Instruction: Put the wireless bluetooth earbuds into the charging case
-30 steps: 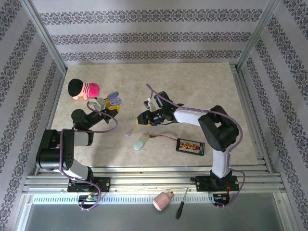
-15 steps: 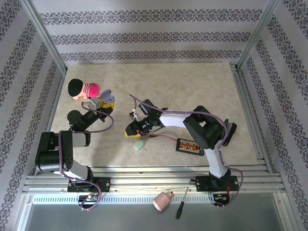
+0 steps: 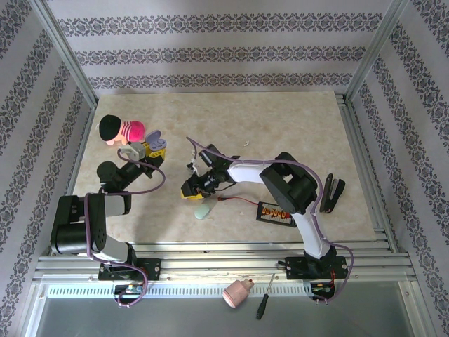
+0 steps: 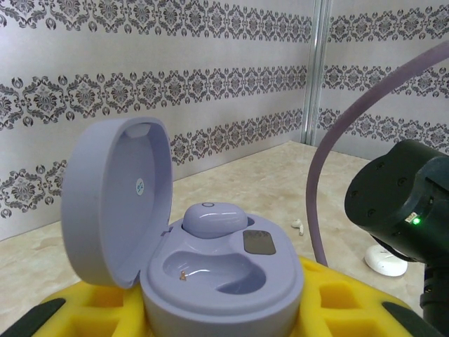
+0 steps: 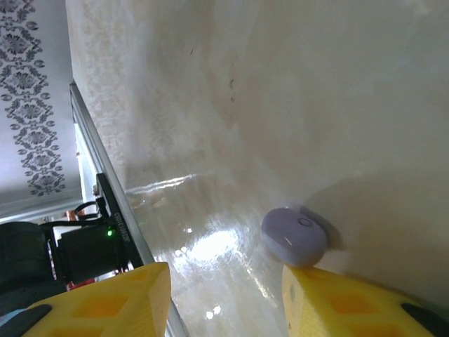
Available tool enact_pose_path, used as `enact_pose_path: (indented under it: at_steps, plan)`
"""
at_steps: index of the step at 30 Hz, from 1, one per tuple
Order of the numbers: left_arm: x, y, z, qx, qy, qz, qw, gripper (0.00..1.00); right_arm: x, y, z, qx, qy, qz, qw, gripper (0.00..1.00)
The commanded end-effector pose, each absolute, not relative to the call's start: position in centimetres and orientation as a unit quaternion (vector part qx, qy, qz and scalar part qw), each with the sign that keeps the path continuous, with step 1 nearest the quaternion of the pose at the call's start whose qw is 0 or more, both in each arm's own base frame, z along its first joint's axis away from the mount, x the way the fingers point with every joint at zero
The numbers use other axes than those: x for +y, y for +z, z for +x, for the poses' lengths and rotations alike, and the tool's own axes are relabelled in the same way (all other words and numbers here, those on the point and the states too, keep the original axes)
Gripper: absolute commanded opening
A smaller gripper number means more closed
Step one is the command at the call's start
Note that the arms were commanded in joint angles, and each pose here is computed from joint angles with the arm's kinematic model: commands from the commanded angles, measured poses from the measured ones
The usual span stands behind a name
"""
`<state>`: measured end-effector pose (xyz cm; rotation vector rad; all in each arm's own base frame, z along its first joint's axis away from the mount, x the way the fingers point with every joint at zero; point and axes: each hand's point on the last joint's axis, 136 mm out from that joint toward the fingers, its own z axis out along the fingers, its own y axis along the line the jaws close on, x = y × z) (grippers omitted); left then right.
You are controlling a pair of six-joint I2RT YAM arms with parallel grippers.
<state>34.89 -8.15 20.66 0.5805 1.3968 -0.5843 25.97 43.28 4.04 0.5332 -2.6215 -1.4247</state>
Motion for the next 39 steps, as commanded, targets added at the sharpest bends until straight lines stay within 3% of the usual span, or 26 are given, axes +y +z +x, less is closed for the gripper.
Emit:
enact_pose_path:
  at_steps: [1, 10, 17, 24, 39]
  plan:
    - [-7.8, 21.0, 34.6, 0.619, -0.246, 0.265, 0.697, 0.26, 43.0, 3.3, 27.8, -0.877, -0.448, 0.169, 0.034, 0.45]
    - [-7.6, 20.9, 34.6, 0.621, -0.240, 0.261, 0.699, 0.26, 43.2, 3.3, 29.1, -0.885, -0.425, 0.189, 0.008, 0.44]
    - [-6.3, 20.5, 35.5, 0.638, -0.219, 0.233, 0.700, 0.26, 41.0, 3.9, 29.3, -0.914, -0.312, 0.247, -0.072, 0.43]
    - [-5.9, 20.4, 35.7, 0.641, -0.213, 0.225, 0.702, 0.25, 41.0, 4.1, 28.7, -0.917, -0.223, 0.308, -0.120, 0.48]
    - [-4.5, 20.2, 36.2, 0.653, -0.195, 0.196, 0.705, 0.26, 43.5, 2.9, 27.5, -0.888, -0.132, 0.416, -0.146, 0.53]
